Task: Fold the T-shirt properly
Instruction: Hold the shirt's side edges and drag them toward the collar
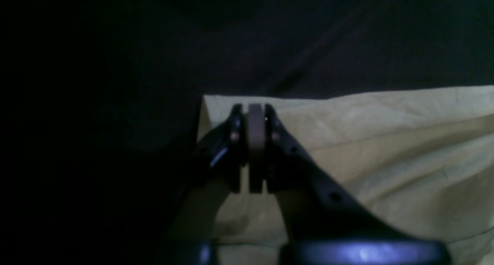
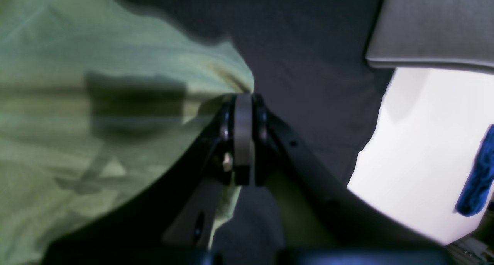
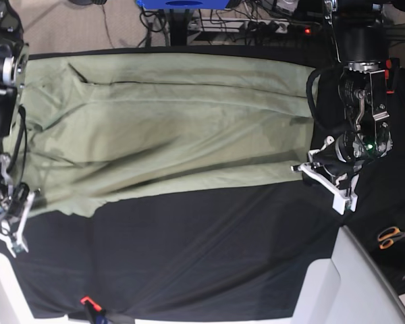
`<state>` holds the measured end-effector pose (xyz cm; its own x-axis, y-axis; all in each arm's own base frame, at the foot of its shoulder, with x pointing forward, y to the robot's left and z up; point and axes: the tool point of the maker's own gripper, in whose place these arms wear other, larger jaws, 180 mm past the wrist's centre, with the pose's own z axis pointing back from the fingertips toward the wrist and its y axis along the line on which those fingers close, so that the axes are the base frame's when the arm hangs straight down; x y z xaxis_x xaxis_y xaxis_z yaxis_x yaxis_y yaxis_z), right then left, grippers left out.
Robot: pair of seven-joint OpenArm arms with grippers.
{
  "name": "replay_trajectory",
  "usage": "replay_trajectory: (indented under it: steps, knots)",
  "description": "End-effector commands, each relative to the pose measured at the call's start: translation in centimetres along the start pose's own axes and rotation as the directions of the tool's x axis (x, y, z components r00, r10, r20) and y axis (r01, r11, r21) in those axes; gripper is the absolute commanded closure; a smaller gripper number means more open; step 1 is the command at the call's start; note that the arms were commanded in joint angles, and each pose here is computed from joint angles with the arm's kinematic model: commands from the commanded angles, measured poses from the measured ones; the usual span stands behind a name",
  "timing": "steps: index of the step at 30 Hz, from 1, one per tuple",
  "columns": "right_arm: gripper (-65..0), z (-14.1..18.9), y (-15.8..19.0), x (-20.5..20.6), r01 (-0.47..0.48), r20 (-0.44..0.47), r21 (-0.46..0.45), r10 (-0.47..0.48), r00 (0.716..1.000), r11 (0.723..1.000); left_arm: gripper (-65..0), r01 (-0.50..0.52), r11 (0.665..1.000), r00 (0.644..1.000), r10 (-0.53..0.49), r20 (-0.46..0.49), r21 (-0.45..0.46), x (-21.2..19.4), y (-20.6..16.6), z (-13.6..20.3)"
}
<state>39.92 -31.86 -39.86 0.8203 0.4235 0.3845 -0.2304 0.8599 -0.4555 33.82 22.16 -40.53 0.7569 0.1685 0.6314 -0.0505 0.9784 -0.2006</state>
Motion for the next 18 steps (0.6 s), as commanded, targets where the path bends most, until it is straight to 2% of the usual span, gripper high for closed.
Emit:
replay_trajectory:
  steps: [1,6,11,13,18]
  knots:
    - [0.0,1.0,-2.0,0.8,0.001,0.021,-0.053,0.0,1.0,0.999,0.0,0.015,1.0,0.998,-0.014,0.06,-0.005,2.1,-0.1,0.5]
    - [0.0,2.4,-1.6,-1.8,-0.03,-0.051,-0.083,0.026,0.998,0.996,0.0,0.018,1.0,0.999,-0.018,0.048,-0.005,1.6,-0.1,0.5]
    - [0.0,3.1,0.6,-4.1,-0.05,-0.088,-0.069,0.044,0.995,0.996,0.0,0.124,0.992,0.991,-0.125,-0.038,-0.029,-1.1,-1.0,0.2]
    - [0.0,3.6,1.0,-5.0,-0.059,-0.111,-0.071,0.051,0.993,0.996,0.0,0.136,0.99,0.989,-0.138,-0.052,-0.034,-1.9,-1.2,0.4]
    - [0.0,4.7,2.1,-5.5,-0.071,-0.111,-0.073,0.063,0.992,0.995,0.0,0.186,0.982,0.982,-0.187,-0.026,-0.025,-1.4,-0.9,1.8]
